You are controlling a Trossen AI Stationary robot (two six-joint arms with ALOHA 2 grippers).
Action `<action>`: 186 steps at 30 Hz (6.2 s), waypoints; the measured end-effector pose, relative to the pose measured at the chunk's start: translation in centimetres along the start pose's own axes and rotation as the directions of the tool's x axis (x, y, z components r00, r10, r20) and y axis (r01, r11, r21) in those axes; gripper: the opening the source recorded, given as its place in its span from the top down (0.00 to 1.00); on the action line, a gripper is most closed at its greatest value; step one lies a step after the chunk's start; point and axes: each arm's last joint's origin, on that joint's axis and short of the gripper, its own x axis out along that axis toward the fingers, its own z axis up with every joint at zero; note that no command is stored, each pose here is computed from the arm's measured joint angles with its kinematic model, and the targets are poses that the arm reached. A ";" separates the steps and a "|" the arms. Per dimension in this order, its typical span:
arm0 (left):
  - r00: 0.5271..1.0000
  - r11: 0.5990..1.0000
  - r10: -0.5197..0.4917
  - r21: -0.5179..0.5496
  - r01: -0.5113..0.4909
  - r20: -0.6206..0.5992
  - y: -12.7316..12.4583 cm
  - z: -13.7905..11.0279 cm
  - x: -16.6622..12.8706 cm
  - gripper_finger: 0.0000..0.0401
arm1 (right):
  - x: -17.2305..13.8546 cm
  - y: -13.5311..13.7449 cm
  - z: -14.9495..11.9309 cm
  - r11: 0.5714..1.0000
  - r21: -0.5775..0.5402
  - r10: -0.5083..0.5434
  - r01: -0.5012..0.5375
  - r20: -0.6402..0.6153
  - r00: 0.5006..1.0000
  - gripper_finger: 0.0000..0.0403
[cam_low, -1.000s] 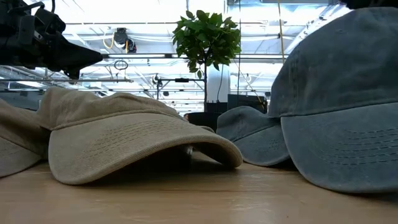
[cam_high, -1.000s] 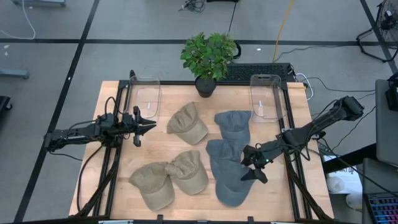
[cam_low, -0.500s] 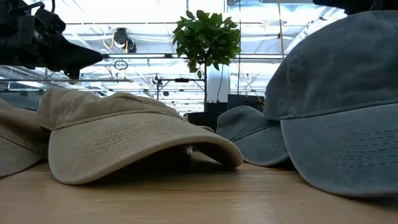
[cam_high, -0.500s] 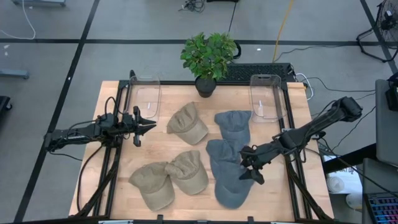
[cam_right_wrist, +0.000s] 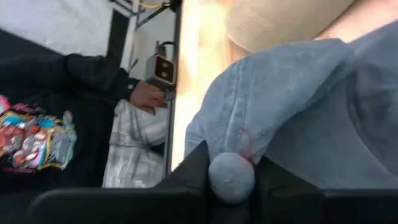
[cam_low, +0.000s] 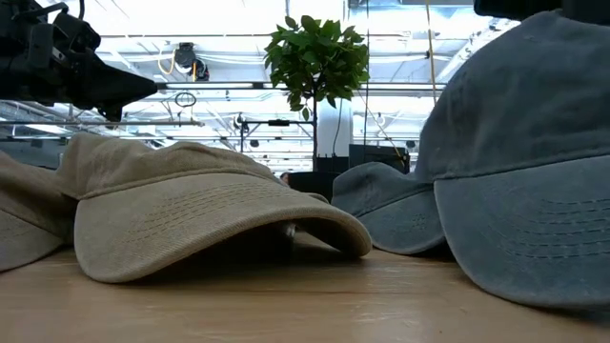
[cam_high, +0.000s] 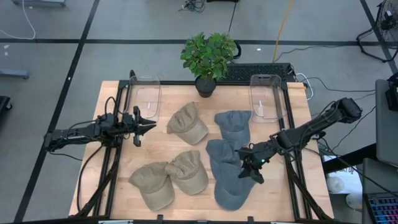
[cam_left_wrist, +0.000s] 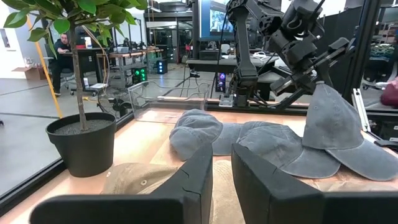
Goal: Pick & Place hat
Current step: Put the bottom blue cap into the right transparent bin
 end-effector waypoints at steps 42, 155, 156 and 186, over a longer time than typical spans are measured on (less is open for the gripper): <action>1.000 1.000 0.000 0.000 0.000 0.000 0.0 0.0 0.0 0.83 | -11.6 6.7 4.6 0.795 -0.058 -0.606 0.604 -0.125 0.786 0.97; 1.000 1.000 0.000 0.000 0.000 0.000 0.0 0.0 0.0 0.83 | -20.1 -4.6 9.9 0.291 -0.751 -0.954 0.593 -0.276 0.118 0.97; 1.000 1.000 0.000 0.000 0.000 0.000 0.0 0.0 0.0 0.83 | -19.9 -5.0 9.7 0.305 -0.746 -0.949 0.592 -0.290 0.124 0.97; 1.000 1.000 0.000 0.000 0.000 0.000 0.0 0.0 0.0 0.83 | -17.3 -11.7 6.5 0.065 -0.721 -0.943 0.690 -0.269 -0.193 0.67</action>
